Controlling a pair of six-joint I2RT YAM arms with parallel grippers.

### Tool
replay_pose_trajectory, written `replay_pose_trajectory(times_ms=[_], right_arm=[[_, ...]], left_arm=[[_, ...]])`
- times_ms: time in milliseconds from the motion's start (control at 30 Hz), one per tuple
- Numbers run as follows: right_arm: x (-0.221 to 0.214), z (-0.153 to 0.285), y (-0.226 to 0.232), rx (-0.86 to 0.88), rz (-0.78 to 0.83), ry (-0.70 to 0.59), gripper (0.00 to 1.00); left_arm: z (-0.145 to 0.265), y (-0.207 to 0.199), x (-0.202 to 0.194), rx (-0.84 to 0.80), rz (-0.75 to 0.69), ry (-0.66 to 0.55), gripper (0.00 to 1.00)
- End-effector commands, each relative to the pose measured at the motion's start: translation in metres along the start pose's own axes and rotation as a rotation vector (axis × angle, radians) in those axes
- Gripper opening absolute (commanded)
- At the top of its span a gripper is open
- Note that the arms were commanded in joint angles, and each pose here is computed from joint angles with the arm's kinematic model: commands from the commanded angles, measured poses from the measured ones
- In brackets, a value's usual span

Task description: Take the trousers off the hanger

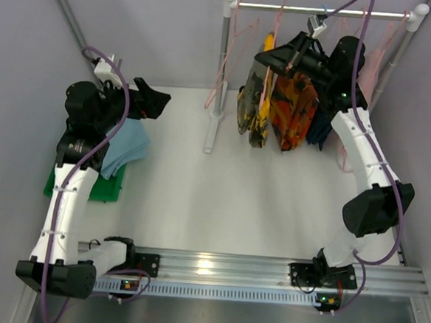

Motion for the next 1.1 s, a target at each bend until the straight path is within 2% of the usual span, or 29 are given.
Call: replay_pose_trajectory(times_ms=[0,100,133,200,233,267,467,700,833,1067], right_arm=[[0.031,0.039,0.112,0.209,0.304,-0.15,0.0],[0.025,0.047,0.121,0.214,0.292,-0.153,0.0],[0.022,0.048,0.118,0.207,0.267,-0.148,0.0],[0.019,0.056,0.127,0.215,0.271,-0.156,0.0],[0.015,0.057,0.125,0.211,0.254,-0.149,0.0],[0.012,0.058,0.126,0.21,0.249,-0.147,0.0],[-0.009,0.076,0.139,0.224,0.246,-0.11,0.0],[-0.029,0.09,0.152,0.264,0.29,-0.043,0.0],[-0.037,0.096,0.156,0.267,0.309,-0.024,0.0],[-0.042,0.105,0.166,0.251,0.34,-0.034,0.0]], left_arm=[[0.004,-0.025,0.019,-0.126,-0.118,-0.07,0.99],[0.004,-0.037,0.014,-0.158,-0.208,-0.075,0.99],[0.002,-0.051,0.002,-0.185,-0.236,-0.048,0.99],[0.003,-0.059,-0.006,-0.174,-0.342,-0.069,0.99],[0.003,-0.079,-0.018,-0.232,-0.374,-0.064,0.99],[0.005,-0.081,-0.029,-0.237,-0.43,-0.066,0.99],[-0.001,-0.104,-0.067,-0.187,-0.55,-0.152,0.99],[0.005,-0.156,-0.119,-0.267,-0.484,-0.171,0.99],[0.001,-0.172,-0.133,-0.305,-0.482,-0.216,0.99],[-0.016,-0.202,-0.118,-0.344,-0.445,-0.337,0.99]])
Point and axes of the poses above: each gripper's point midway between its finger pads, its own z axis back along the fingers, its own y axis along the line the jaws close on, x = y × z, the point moved 1 cm from there along z, back along the fingers, and after that the axes turned 12 degrees about z, right-handed, at the moved point
